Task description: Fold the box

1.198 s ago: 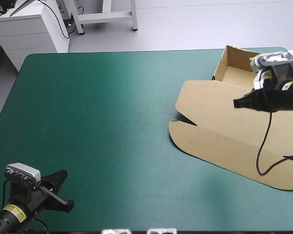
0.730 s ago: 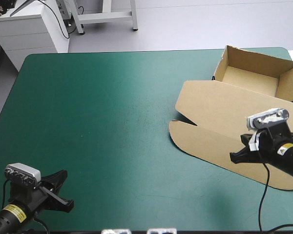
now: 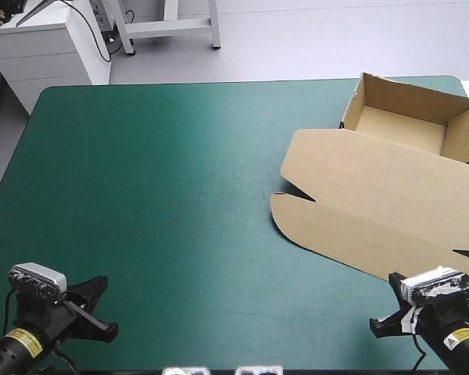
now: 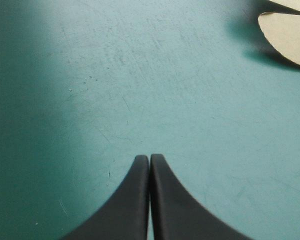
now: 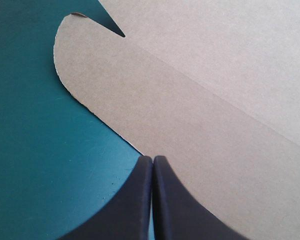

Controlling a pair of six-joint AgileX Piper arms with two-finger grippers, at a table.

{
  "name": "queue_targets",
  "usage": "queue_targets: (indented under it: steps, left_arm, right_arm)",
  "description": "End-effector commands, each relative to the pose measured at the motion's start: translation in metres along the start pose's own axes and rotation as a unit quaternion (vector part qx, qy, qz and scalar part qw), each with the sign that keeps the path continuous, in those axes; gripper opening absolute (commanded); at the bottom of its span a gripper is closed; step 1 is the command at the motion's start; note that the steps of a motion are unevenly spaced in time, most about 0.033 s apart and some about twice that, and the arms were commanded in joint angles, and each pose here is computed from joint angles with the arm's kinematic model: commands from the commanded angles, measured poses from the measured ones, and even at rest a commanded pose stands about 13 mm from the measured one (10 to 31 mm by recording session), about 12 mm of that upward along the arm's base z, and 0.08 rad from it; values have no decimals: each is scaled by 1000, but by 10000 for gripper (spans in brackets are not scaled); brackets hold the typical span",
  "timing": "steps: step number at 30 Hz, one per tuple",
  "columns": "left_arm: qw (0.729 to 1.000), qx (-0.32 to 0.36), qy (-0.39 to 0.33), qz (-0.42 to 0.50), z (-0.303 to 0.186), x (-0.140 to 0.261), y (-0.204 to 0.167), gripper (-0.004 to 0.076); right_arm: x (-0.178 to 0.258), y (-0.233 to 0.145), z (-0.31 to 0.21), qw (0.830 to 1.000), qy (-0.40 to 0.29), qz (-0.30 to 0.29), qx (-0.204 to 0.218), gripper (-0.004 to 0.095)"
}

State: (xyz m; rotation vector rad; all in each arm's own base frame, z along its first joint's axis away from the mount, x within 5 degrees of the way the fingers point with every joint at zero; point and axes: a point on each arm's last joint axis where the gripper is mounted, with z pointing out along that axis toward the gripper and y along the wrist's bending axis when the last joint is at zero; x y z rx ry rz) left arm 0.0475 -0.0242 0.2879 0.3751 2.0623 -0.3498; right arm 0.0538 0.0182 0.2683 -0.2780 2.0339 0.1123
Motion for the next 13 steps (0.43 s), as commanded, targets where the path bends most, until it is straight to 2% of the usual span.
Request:
queue_targets:
  steps: [1, 13]
  left_arm:
    - [999, 8, -35, -7, -4, -12, -2, -8]
    - [999, 9, -31, -8, -3, -12, -2, -8]
  right_arm:
    - [-8, 1, -10, 998, -60, 2, 7, -14]
    - [-7, 2, -14, 997, -74, 0, 9, -14]
